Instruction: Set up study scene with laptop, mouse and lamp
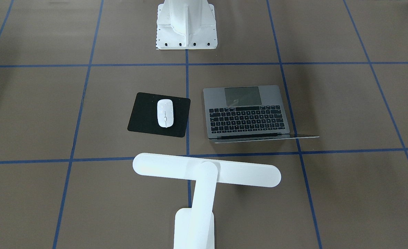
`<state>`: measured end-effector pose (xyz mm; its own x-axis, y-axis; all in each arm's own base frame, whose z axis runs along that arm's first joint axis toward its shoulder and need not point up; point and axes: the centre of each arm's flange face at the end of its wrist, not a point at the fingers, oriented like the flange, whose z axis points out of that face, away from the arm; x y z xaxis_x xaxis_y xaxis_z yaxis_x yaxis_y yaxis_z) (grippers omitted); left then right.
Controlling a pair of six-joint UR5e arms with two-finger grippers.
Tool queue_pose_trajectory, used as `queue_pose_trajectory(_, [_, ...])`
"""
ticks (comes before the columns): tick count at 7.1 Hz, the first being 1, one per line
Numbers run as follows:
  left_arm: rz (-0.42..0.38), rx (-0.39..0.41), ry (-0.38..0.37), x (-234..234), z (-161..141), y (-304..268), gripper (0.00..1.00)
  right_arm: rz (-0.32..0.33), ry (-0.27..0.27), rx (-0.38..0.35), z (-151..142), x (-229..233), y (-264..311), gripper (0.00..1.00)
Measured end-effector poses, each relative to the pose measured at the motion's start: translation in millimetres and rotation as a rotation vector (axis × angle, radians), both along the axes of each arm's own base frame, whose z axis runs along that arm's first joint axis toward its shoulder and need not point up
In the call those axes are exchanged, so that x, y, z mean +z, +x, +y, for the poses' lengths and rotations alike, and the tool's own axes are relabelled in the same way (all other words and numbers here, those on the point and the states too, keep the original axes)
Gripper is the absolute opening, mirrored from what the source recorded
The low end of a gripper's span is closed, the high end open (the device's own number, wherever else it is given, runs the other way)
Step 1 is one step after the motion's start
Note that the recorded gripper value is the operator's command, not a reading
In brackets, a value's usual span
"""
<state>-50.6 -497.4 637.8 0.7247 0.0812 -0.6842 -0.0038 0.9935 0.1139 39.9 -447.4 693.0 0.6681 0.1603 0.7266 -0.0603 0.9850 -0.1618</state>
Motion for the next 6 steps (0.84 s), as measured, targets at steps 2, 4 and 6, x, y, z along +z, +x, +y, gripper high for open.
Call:
queue_pose_trajectory(2, [-0.021, -0.003, -0.001, -3.1, 3.1, -0.1, 0.99, -0.01, -0.014, 0.007, 4.4, 2.3, -0.6, 1.0])
queue_pose_trajectory(4, [-0.028, -0.003, -0.014, -0.4, 21.2, -1.3, 0.99, -0.006, -0.01, 0.009, 2.5, 0.7, 0.7, 1.0])
queue_pose_trajectory(6, [-0.027, -0.003, -0.025, 3.6, 30.3, -1.6, 1.0, 0.004, -0.002, 0.034, 0.3, -3.4, 12.8, 1.0])
